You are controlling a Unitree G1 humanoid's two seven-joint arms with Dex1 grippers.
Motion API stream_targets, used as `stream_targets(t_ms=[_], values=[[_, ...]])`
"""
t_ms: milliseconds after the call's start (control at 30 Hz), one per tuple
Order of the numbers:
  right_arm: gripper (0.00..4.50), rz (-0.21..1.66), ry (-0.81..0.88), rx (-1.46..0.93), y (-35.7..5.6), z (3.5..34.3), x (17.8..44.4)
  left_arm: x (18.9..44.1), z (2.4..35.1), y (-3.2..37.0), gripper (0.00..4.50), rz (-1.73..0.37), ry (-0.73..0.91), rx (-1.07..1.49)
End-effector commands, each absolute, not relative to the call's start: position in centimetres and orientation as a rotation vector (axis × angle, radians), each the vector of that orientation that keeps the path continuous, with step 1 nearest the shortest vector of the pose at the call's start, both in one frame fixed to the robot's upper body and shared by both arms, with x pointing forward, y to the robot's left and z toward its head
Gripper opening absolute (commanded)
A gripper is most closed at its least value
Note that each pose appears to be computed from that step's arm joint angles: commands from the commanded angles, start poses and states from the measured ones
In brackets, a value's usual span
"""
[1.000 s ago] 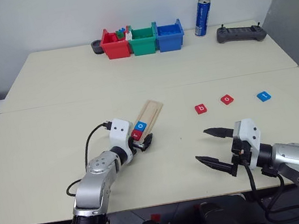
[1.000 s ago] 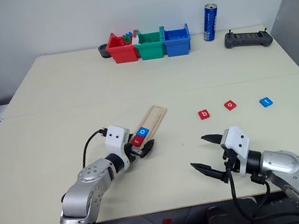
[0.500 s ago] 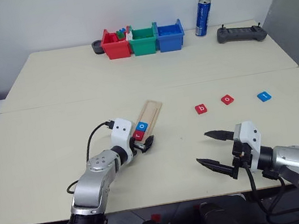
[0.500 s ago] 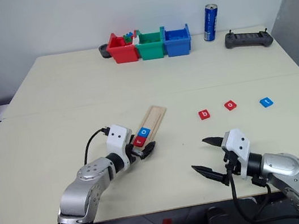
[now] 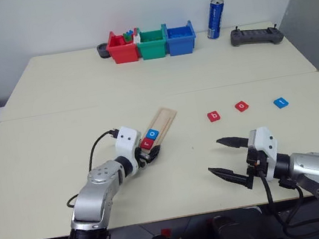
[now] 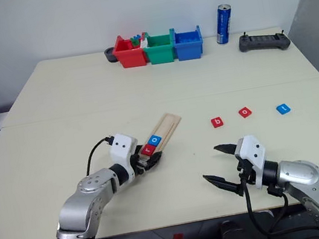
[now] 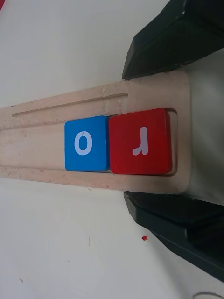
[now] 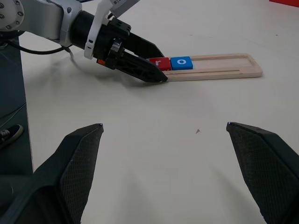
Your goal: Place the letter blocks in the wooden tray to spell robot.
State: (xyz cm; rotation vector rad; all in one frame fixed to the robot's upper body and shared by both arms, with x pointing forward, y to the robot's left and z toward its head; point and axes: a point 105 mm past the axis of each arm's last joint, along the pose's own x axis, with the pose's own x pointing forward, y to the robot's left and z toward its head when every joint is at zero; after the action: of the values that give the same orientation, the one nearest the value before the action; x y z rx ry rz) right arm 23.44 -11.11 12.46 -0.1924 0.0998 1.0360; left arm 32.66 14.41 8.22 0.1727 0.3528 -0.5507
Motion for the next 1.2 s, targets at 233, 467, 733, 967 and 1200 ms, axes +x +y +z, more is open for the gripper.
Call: stream_targets(t_ms=[233, 467, 733, 967, 1200], values=[[4.50, 1.011, 0.171, -0.313, -14.4, 12.4, 22.8, 28.5, 7.8, 13.9, 3.38, -1.097, 0.340, 0.397], [4.50, 1.047, 0.304, -0.381, -16.5, 11.7, 20.9, 28.0, 7.5, 12.7, 3.38, -1.353, 0.294, 0.515], [4.50, 1.056, 0.362, -0.401, -17.0, 11.8, 19.7, 28.3, 6.8, 11.0, 3.38, -1.546, 0.244, 0.612], [4.50, 0.999, 0.307, -0.359, -17.1, 13.2, 20.4, 28.9, 6.8, 10.9, 3.38, -1.599, 0.238, 0.641], [4.50, 0.999, 0.280, -0.365, -17.1, 14.5, 20.9, 29.3, 6.7, 11.3, 3.38, -1.578, 0.271, 0.631]])
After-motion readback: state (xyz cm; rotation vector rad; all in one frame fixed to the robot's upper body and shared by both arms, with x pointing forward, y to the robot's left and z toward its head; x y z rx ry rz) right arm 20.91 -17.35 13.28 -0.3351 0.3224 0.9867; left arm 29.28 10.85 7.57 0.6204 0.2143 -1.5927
